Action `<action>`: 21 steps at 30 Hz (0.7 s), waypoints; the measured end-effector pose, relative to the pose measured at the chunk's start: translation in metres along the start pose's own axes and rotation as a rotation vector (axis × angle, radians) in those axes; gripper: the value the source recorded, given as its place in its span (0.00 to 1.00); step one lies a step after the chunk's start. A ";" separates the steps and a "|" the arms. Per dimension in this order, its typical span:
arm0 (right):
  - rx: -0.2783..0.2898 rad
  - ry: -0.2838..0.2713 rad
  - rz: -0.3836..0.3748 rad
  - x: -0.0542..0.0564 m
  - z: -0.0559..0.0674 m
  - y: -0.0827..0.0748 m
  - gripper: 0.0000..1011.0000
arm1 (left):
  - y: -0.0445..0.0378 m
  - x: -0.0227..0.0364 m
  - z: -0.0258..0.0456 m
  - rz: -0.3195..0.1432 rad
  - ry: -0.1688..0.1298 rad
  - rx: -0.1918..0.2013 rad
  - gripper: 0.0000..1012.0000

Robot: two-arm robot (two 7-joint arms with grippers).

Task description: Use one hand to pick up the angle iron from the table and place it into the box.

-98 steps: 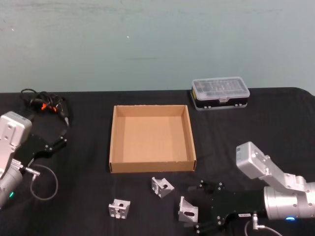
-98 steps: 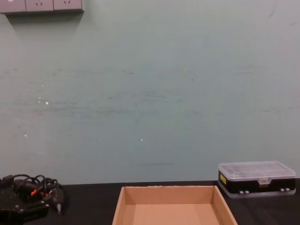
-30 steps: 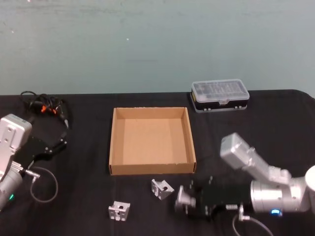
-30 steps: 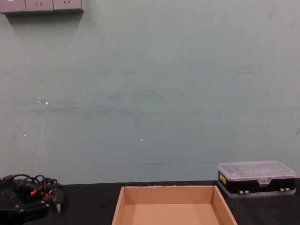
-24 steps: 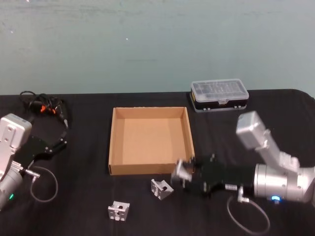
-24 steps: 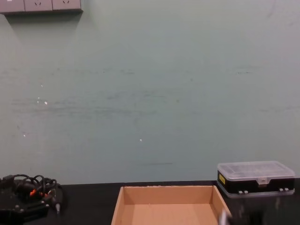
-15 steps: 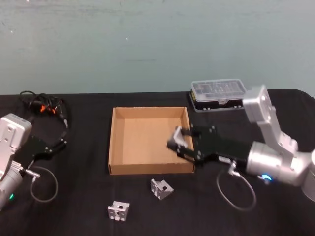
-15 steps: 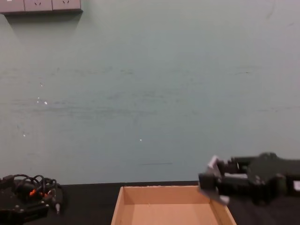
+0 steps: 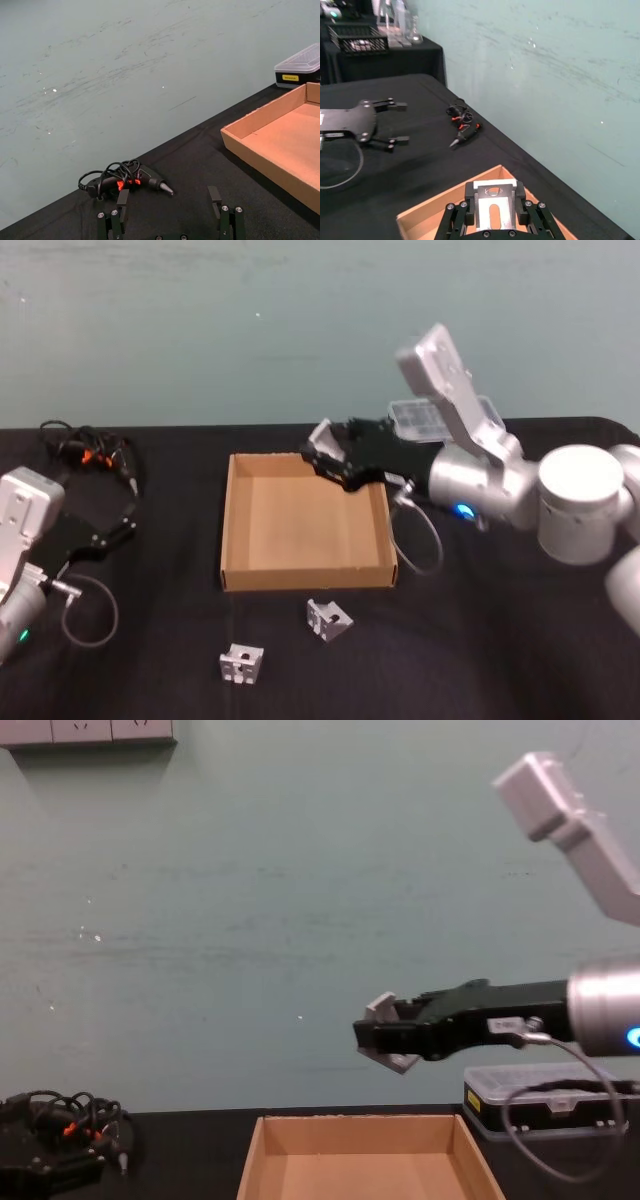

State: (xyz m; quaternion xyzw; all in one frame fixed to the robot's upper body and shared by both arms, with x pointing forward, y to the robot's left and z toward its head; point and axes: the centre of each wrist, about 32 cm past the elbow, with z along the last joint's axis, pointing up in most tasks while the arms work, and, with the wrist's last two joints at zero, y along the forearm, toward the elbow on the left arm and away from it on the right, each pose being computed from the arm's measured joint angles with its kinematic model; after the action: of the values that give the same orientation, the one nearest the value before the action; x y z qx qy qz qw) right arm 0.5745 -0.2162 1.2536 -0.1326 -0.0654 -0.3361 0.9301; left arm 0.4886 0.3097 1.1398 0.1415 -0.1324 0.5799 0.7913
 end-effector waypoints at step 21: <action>-0.315 0.124 0.019 0.026 0.023 0.074 0.45 | 0.0000 0.0000 0.0000 0.000 0.000 0.000 0.99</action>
State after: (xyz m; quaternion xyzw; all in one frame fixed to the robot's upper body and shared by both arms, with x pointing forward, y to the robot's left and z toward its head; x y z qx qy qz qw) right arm 0.6410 -0.1702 1.2659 -0.2562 0.0468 -0.3410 0.9033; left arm 0.4886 0.3097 1.1398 0.1415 -0.1325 0.5799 0.7913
